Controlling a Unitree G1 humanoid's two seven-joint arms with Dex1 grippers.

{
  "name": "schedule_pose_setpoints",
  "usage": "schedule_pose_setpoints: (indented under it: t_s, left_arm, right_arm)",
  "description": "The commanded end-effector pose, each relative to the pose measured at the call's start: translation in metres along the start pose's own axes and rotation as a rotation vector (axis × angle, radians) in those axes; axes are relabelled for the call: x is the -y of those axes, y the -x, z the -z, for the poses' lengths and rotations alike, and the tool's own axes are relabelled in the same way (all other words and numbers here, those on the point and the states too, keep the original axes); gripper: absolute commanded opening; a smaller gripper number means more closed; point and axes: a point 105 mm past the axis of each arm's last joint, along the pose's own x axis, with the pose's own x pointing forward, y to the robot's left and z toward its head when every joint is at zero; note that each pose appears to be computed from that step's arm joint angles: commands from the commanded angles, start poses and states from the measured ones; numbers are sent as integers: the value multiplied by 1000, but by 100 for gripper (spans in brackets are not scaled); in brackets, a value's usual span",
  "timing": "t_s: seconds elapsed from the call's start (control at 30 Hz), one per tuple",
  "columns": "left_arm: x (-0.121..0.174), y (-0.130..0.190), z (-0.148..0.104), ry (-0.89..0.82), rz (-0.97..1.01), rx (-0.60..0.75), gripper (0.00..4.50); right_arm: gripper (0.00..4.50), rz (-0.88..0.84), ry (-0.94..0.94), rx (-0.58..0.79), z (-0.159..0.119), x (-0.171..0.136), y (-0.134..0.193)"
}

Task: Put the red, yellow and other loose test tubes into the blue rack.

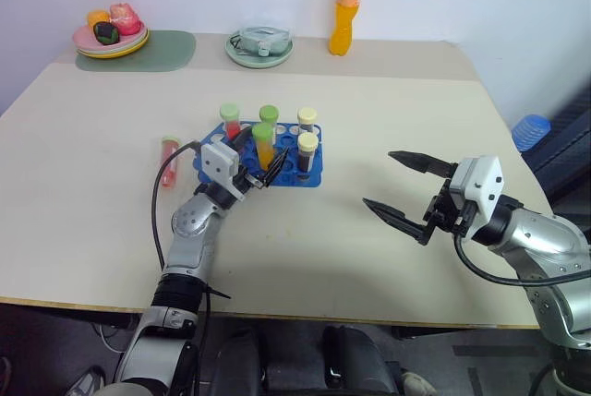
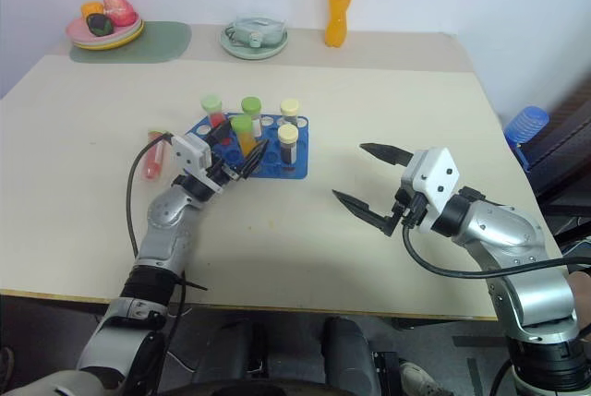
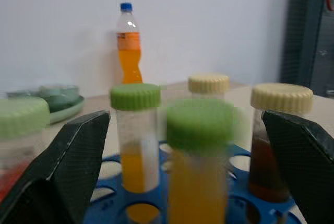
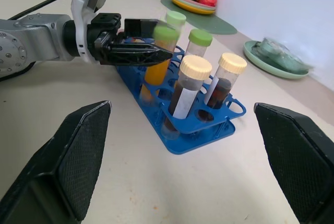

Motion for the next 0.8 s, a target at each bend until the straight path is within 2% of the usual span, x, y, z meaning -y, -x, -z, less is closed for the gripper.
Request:
schedule_pose_setpoints:
  t_s: [0.03, 0.23, 0.3, 0.4, 0.43, 0.5, 0.57, 0.6, 0.63, 0.73, 0.77, 0.8]
  left_arm:
    - [-4, 2, -23, -53, -10, 77, 446]
    - [-22, 8, -52, -99, -74, 121, 446]
    - [-52, 11, -75, -65, -193, 157, 446]
    - [-108, 23, -90, 9, -458, 134, 446]
    - [-124, 27, -88, 42, -544, 104, 446]
    - [-154, 36, -78, 44, -752, -40, 446]
    - [-175, 47, -62, 122, -898, -199, 446]
    - [-179, 49, -56, 168, -928, -260, 446]
    - [-179, 45, -59, 231, -909, -256, 446]
    - [-181, 43, -60, 262, -948, -363, 446]
    - [-179, 46, -49, 316, -972, -482, 446]
    - [-177, 43, -46, 343, -965, -534, 446]
  right_arm:
    - [450, 2, 22, 35, -6, 1, -3]
    - [450, -12, 14, 46, -4, -1, -6]
    - [450, -18, 6, 51, -2, -1, -8]
    - [450, -34, -1, 57, 0, -1, -11]
    - [450, -39, -3, 59, 0, -2, -12]
    - [450, -49, -4, 65, 1, -2, -14]
    - [450, -58, -5, 70, 1, -2, -16]
    - [450, -61, -5, 71, 1, -2, -17]
    - [450, -65, -4, 73, 2, -2, -18]
    - [450, -72, -7, 79, 2, -3, -20]
    - [450, -75, -9, 80, 2, -4, -21]
    - [450, -78, -10, 82, 3, -4, -22]
